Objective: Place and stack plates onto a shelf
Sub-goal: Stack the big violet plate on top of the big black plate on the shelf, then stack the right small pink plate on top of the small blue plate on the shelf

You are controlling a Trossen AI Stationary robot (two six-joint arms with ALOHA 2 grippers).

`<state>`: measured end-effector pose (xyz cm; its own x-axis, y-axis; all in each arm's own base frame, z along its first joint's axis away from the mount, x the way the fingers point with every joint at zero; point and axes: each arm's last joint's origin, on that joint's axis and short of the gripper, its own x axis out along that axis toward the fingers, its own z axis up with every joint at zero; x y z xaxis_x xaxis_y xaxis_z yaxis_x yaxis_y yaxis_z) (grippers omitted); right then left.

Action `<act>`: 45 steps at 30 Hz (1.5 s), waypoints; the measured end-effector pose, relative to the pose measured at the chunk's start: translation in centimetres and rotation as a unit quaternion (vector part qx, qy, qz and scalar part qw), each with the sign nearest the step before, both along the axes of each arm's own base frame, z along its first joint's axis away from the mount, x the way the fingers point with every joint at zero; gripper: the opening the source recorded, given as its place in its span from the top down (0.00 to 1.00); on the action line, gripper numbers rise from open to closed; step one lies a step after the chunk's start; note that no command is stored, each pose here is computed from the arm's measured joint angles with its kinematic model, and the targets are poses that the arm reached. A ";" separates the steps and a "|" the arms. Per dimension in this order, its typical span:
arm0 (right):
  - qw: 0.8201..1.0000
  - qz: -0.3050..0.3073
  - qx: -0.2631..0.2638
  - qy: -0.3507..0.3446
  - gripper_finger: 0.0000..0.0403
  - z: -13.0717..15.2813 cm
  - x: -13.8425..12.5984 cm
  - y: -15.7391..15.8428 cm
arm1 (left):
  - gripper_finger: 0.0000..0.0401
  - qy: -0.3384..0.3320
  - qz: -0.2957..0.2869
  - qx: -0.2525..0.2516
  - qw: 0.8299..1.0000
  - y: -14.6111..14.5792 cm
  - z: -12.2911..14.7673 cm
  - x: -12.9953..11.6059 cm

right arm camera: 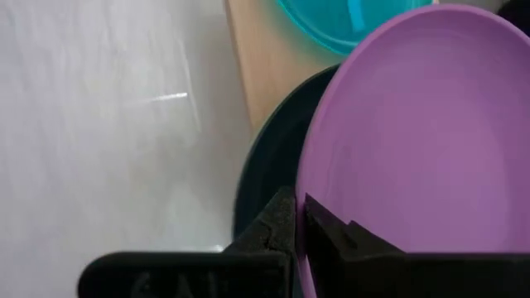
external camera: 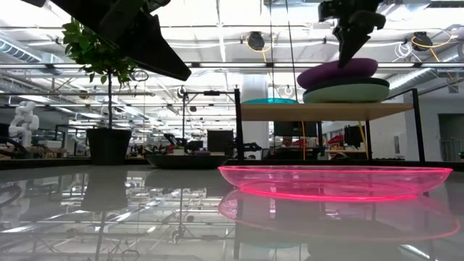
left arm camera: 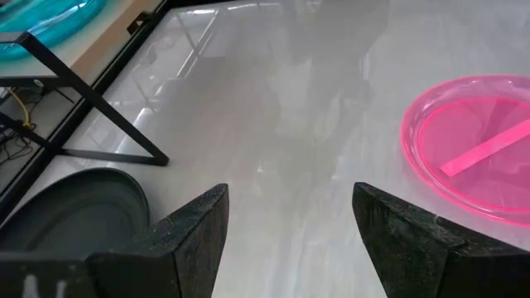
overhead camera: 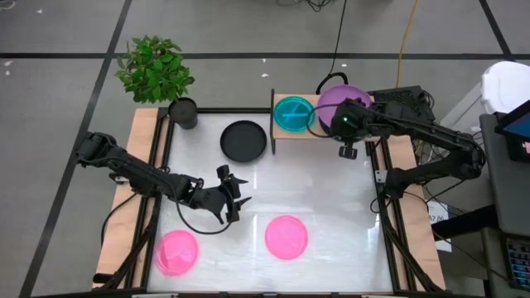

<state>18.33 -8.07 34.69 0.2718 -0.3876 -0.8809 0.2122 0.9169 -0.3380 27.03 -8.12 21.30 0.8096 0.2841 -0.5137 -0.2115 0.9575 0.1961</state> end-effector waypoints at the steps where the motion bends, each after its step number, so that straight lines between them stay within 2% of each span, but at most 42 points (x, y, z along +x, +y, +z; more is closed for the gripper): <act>1: 1.000 -0.002 0.005 -0.002 1.00 0.0 0.0 0.0 | 0.35 0.000 0.000 0.000 1.000 0.0 0.0 0.0; 14: 1.000 -0.014 0.025 0.009 0.99 -1.2 -0.1 0.1 | 0.35 0.000 0.000 0.000 1.000 0.0 0.0 0.0; 27: 0.999 -0.019 0.027 0.006 0.98 -1.1 -0.2 0.1 | 0.35 0.000 0.000 0.000 1.000 0.0 0.0 0.0; 32: 0.999 -0.030 0.030 0.007 0.97 -1.2 -0.3 0.1 | 0.35 0.013 -0.041 -0.030 0.999 -0.3 -0.3 0.1; 35: 0.999 -0.032 0.029 0.004 0.92 -1.1 -0.3 0.2 | 0.35 0.026 -0.053 -0.035 0.998 -0.6 -0.9 0.3; 42: 0.999 -0.035 0.023 -0.030 0.73 -0.6 -0.4 0.4 | 0.35 0.037 -0.071 -0.029 0.996 -1.8 -2.4 0.8; 45: 0.998 -0.019 0.013 -0.058 0.68 0.1 -0.7 1.1 | 0.35 0.041 -0.104 -0.026 0.993 -2.6 -2.7 0.9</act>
<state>17.68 -6.94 34.79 0.3588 -0.3769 -0.8540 0.2835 0.9156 -0.2850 27.92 -10.76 18.58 0.8023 0.0871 -0.5905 0.0059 0.9881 0.1539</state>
